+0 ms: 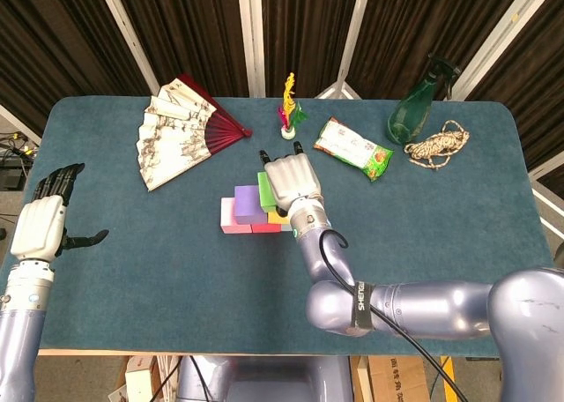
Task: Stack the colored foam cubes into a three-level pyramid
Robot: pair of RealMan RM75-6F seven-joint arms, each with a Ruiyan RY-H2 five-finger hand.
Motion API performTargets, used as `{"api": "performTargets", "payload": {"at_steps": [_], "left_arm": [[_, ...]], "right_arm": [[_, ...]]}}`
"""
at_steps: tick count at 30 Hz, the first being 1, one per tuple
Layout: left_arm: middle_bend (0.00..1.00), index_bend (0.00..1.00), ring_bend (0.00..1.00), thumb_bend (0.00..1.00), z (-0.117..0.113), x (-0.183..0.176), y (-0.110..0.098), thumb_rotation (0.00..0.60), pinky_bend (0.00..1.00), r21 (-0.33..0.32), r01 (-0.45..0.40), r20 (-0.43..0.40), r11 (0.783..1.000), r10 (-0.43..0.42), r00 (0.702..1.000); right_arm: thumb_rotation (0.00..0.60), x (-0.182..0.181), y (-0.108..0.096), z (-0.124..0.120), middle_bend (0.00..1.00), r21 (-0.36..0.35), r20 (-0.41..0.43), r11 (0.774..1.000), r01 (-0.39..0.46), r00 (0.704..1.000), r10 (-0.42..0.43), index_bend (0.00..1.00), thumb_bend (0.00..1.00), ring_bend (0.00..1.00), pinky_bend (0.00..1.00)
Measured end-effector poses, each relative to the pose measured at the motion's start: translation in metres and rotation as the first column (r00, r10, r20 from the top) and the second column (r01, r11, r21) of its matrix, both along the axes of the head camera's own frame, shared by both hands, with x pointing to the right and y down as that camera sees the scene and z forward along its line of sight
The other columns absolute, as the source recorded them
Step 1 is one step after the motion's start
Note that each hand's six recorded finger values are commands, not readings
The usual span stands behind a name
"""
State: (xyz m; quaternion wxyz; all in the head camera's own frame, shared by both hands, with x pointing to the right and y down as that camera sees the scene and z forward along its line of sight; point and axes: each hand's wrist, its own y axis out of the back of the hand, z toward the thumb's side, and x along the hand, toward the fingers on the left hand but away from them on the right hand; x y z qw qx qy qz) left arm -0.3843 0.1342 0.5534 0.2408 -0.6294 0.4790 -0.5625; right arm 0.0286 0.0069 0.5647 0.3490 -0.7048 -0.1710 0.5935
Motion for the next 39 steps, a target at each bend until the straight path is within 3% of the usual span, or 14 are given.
{"api": "performTargets", "payload": {"at_steps": [8, 39], "left_arm": [[0.04, 0.0, 0.0, 0.17, 0.0, 0.0, -0.001, 0.6, 0.0, -0.001, 0.002, -0.003, 1.0, -0.002, 1.0], [0.04, 0.0, 0.0, 0.17, 0.002, -0.002, -0.001, 0.6, 0.0, -0.007, 0.01, -0.004, 1.0, -0.01, 1.0]], "right_arm": [[0.6, -0.006, -0.003, 0.001, 0.47, -0.067, 0.0, 0.995, -0.067, 0.998, 0.067, 0.0, 0.3, 0.28, 0.04], [0.6, -0.012, -0.004, 0.01, 0.47, -0.082, 0.002, 0.991, -0.109, 0.994, 0.11, 0.0, 0.3, 0.28, 0.04]]}}
